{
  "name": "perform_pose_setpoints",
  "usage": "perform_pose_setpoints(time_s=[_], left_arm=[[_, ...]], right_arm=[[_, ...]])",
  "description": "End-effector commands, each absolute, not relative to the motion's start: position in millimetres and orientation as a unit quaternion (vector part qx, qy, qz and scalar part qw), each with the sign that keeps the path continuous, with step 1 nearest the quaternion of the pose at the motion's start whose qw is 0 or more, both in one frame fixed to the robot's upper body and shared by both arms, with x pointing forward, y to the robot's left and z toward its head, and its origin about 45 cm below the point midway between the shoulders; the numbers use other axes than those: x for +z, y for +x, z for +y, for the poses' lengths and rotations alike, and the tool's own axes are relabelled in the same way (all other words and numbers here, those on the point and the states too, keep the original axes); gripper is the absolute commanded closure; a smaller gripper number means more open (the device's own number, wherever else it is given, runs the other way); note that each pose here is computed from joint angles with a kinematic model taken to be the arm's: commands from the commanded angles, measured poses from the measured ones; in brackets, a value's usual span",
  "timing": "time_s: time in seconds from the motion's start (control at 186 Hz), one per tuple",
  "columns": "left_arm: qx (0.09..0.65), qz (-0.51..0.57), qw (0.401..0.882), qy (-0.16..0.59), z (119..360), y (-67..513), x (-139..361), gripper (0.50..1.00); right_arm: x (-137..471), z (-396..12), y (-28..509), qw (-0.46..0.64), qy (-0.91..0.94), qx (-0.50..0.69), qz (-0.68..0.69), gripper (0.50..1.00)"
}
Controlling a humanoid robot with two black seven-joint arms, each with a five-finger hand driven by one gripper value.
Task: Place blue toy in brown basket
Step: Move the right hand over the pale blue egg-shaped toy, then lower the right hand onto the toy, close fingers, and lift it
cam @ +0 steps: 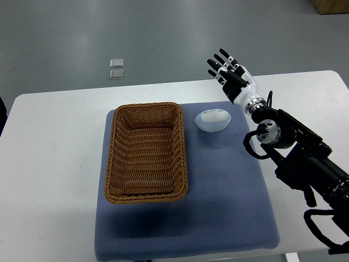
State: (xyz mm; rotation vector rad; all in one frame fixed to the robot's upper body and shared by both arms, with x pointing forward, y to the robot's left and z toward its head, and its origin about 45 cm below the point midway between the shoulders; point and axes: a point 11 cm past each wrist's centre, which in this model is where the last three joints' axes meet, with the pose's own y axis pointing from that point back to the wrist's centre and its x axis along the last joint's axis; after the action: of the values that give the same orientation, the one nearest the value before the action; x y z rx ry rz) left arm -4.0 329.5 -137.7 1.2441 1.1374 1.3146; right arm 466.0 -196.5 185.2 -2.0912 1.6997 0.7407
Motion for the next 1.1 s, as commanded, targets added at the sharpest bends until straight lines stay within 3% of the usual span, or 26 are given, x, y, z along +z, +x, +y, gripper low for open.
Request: perform_pose_setpoints(time_s=[0.0, 0.356, 0.561, 0.846, 1.094], left_arm=[[0.539, 0.466, 0.481, 0.511, 329.9, -4.0, -137.6, 0.5], [0.538, 0.467, 0.482, 0.51, 328.9, -3.9, -137.7, 0.5], [0.537, 0.467, 0.483, 0.51, 327.8, -3.9, -137.8, 0.5], [0.538, 0.467, 0.483, 0.509, 327.8, -3.8, -137.8, 0.5], [0.537, 0.467, 0.484, 0.509, 327.3, -3.8, -137.9, 0.5]], right_arm=[[185.3, -196.4, 466.0, 0.172, -0.737, 0.261, 0.599, 0.593], [198.5, -188.3, 470.2, 0.161, -0.762, 0.239, 0.58, 0.593], [228.5, -189.4, 481.3, 0.077, -0.825, 0.13, 0.545, 0.593], [247.3, -167.9, 485.5, -0.238, -0.883, -0.142, 0.38, 0.593], [267.8, -172.7, 482.1, -0.444, -0.838, -0.196, 0.249, 0.593]])
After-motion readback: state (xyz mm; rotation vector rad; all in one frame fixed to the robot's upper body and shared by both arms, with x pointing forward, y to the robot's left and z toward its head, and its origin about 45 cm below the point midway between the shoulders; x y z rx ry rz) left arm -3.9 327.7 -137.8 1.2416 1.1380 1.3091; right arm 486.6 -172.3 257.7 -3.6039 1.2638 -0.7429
